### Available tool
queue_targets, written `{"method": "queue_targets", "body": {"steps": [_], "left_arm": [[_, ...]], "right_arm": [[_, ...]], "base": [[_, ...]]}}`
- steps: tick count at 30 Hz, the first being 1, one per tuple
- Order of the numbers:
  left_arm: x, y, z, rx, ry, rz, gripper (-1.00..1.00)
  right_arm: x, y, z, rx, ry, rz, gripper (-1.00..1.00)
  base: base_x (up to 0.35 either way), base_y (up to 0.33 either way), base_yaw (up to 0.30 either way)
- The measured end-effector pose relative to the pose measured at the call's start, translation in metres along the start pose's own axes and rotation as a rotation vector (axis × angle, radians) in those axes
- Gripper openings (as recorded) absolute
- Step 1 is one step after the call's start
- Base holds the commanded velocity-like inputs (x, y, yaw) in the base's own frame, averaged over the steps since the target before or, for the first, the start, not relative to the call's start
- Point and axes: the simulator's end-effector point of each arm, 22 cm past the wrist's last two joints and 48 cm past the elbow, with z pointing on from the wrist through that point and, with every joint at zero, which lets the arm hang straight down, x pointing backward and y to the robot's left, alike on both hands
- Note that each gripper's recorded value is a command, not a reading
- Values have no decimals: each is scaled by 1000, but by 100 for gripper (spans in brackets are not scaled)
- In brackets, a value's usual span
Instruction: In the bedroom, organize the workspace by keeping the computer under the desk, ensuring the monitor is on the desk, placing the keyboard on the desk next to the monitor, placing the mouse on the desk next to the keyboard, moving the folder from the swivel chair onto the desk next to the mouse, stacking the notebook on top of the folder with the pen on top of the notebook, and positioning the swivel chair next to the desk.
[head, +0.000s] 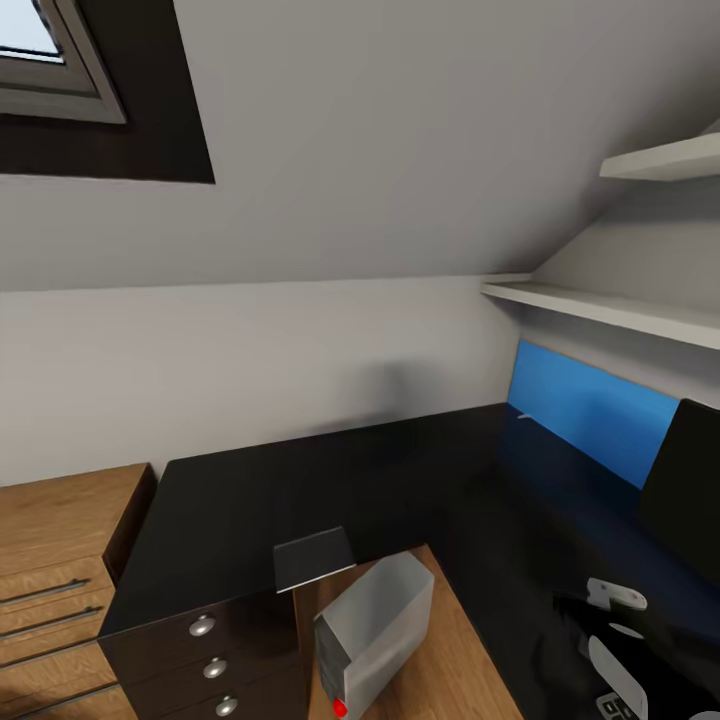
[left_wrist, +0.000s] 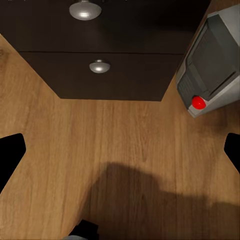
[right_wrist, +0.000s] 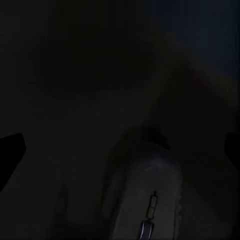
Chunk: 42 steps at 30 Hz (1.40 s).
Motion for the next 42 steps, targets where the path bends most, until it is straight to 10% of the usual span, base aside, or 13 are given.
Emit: {"method": "queue_targets", "body": {"steps": [42], "left_arm": [[19,8,-2,-18,36,36,100]], "right_arm": [[-11,4,-3,-6,-37,11,100]], "base": [[0,0,54]]}}
